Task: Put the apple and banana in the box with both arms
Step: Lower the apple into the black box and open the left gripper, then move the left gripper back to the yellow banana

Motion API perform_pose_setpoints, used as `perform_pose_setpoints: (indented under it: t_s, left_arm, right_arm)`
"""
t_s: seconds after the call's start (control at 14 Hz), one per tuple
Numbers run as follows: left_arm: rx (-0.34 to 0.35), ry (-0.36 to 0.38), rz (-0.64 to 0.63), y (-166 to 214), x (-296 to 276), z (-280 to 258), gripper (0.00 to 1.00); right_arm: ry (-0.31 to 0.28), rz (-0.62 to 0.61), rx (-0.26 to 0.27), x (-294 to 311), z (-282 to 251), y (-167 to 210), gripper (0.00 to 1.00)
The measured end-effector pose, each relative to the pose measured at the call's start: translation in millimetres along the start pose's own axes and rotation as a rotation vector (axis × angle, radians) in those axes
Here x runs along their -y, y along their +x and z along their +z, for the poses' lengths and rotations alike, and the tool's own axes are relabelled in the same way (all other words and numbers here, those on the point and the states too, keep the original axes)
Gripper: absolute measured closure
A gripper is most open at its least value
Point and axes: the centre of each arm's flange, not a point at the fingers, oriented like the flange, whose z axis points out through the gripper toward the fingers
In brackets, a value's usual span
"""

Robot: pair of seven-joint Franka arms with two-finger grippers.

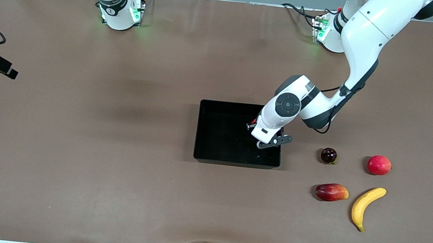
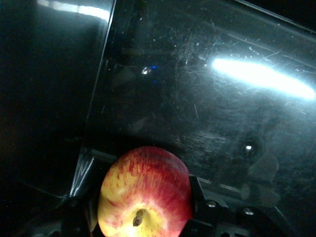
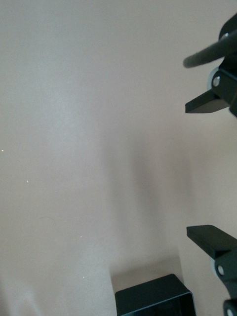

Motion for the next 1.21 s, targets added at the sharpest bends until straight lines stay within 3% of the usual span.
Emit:
perform_pose_setpoints:
  t_s: [0.21, 0.43, 0.71, 0.93, 1.21]
  left_arm:
    - [-0.022, -0.023, -0.004, 8, -6, -15, 0.0]
    - [-0.098, -0.037, -0.024, 24, -8, -87, 0.0]
    - [-0.171, 0.008, -0.043, 56, 20, -207, 0.0]
    - [-0.17, 0.032, 0.066, 111, 79, -225, 0.0]
    - [-0.117, 0.058, 0.213, 195, 196, -200, 0.0]
  right_arm:
    - [-0.031, -0.033, -0.023, -1, 13, -23, 0.0]
    - [-0.075, -0.116, -0.044, 2, 8, -36, 0.0]
    - [-0.079, -0.14, -0.063, 1, 4, -35, 0.0]
    - [-0.088, -0.139, -0.068, -2, 3, -35, 0.0]
    - [-0.09, -0.137, -0.069, -4, 2, -34, 0.0]
